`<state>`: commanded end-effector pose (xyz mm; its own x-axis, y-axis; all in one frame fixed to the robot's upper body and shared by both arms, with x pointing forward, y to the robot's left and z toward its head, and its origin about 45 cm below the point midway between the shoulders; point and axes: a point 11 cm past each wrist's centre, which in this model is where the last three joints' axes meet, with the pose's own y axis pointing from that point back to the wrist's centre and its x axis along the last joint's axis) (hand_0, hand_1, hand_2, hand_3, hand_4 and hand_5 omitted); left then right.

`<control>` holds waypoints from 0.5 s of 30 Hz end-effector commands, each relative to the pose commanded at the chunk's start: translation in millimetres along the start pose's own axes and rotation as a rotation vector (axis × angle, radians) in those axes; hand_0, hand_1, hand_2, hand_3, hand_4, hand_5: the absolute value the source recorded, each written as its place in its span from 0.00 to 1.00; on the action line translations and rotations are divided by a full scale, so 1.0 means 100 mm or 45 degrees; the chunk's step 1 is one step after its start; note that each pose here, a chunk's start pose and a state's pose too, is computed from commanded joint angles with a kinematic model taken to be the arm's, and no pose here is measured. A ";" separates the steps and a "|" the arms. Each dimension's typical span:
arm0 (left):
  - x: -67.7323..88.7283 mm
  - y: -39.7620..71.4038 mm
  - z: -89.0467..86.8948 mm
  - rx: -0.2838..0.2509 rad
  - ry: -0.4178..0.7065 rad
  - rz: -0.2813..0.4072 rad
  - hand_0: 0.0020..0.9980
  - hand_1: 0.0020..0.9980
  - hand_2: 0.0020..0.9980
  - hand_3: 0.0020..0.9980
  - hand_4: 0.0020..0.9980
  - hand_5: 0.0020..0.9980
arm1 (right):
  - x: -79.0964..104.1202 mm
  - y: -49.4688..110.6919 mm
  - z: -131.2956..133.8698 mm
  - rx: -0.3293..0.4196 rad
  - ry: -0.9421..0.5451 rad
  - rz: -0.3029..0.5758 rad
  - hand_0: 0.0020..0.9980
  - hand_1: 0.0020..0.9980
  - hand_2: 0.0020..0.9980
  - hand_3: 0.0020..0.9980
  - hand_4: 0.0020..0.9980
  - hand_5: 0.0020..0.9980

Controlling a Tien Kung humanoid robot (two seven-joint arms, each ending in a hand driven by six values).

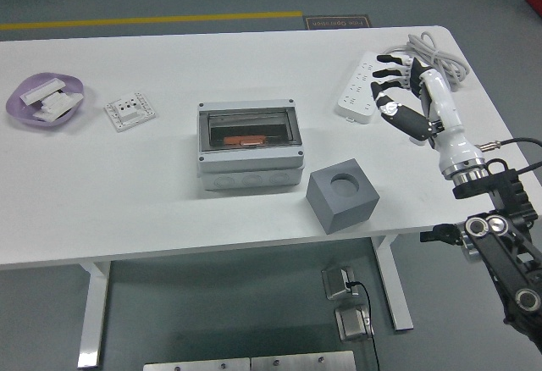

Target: Pick up the cylinder from the cube,place it in the box,flap close box

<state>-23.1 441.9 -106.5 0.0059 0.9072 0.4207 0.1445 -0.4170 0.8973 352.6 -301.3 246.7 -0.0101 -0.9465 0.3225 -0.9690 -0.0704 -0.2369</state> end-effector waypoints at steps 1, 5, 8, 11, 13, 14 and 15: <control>0.00 0.00 0.01 -0.002 0.001 0.000 0.63 0.64 0.60 0.62 0.70 0.29 | 0.05 0.02 0.01 -0.004 -0.029 0.025 0.68 0.55 0.65 0.72 0.62 0.21; -0.01 0.01 0.05 -0.015 0.008 -0.004 0.63 0.64 0.60 0.61 0.70 0.29 | 0.15 0.13 0.06 -0.025 -0.154 0.103 0.67 0.58 0.65 0.71 0.62 0.22; -0.01 0.01 0.07 -0.019 0.013 -0.006 0.63 0.64 0.60 0.61 0.70 0.29 | 0.21 0.16 0.06 -0.023 -0.223 0.146 0.67 0.58 0.65 0.71 0.62 0.22; -0.01 0.01 0.07 -0.017 0.015 -0.005 0.63 0.64 0.60 0.62 0.70 0.29 | 0.26 0.16 0.03 -0.011 -0.242 0.167 0.67 0.63 0.68 0.70 0.64 0.22; 0.00 0.01 0.06 -0.016 0.016 -0.004 0.63 0.64 0.60 0.62 0.70 0.29 | 0.31 0.15 0.00 -0.001 -0.247 0.180 0.67 0.63 0.68 0.70 0.64 0.22; 0.00 0.01 0.06 -0.015 0.017 -0.002 0.63 0.64 0.60 0.62 0.70 0.29 | 0.34 0.14 -0.01 0.004 -0.246 0.187 0.67 0.63 0.68 0.70 0.64 0.22; 0.00 0.01 0.07 -0.015 0.018 -0.002 0.63 0.64 0.60 0.62 0.70 0.29 | 0.36 0.13 -0.01 0.007 -0.248 0.192 0.67 0.63 0.68 0.70 0.64 0.22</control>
<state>-16.5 442.3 -106.3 -0.0083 0.9069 0.4212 0.1325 -0.4165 0.8994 339.1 -336.0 256.5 -0.1065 -0.9892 0.1008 -0.9588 0.0753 -0.2740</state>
